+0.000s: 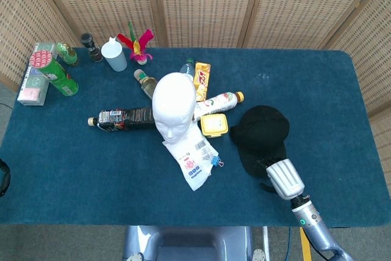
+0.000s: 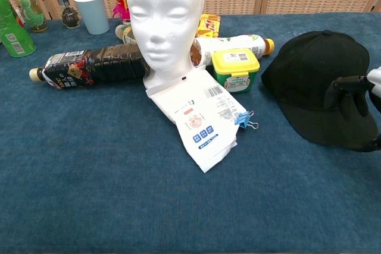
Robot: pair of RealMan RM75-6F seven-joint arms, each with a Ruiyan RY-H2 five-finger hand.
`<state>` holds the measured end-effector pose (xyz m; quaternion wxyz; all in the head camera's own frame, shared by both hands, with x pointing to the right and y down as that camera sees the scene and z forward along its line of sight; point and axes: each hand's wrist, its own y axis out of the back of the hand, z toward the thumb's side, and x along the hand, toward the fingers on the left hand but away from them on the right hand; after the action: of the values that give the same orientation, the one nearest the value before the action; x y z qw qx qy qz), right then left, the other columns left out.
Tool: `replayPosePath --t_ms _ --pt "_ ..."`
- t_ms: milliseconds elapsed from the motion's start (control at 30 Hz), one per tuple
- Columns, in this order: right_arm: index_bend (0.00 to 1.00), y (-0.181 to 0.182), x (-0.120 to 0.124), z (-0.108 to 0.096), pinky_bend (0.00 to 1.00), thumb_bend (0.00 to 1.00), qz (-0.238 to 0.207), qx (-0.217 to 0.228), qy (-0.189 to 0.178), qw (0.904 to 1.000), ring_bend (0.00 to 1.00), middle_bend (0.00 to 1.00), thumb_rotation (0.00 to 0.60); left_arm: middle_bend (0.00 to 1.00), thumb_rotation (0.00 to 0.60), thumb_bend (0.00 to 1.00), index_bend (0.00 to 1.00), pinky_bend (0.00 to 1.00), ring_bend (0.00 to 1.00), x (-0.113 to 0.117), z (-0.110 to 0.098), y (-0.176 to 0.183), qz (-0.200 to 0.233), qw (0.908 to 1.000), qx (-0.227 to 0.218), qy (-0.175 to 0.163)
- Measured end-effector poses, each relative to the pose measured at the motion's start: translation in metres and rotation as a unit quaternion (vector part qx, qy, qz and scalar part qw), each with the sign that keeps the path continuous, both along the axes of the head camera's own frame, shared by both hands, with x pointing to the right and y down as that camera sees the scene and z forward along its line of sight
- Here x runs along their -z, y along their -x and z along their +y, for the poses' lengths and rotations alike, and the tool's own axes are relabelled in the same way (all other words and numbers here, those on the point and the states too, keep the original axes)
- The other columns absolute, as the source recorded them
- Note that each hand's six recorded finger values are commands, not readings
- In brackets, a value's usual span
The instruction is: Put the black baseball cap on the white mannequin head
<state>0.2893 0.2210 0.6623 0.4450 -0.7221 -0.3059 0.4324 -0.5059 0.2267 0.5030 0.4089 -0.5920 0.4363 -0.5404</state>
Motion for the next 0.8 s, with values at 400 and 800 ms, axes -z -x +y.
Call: replayPosePath --t_ms 400,800 --pt "0.42 0.005 -0.019 -0.001 0.69 0.17 0.011 0.009 -0.011 0.9998 0.63 0.6 0.6 0.49 0.6 0.29 0.63 0.35 0.37 0.001 0.002 0.003 -0.003 1.0 0.005 0.003" --pt "0.42 -0.001 -0.031 0.001 0.69 0.18 0.023 0.011 -0.012 0.9996 0.63 0.6 0.6 0.49 0.6 0.29 0.63 0.35 0.37 0.003 0.003 0.005 -0.005 1.0 0.008 0.002"
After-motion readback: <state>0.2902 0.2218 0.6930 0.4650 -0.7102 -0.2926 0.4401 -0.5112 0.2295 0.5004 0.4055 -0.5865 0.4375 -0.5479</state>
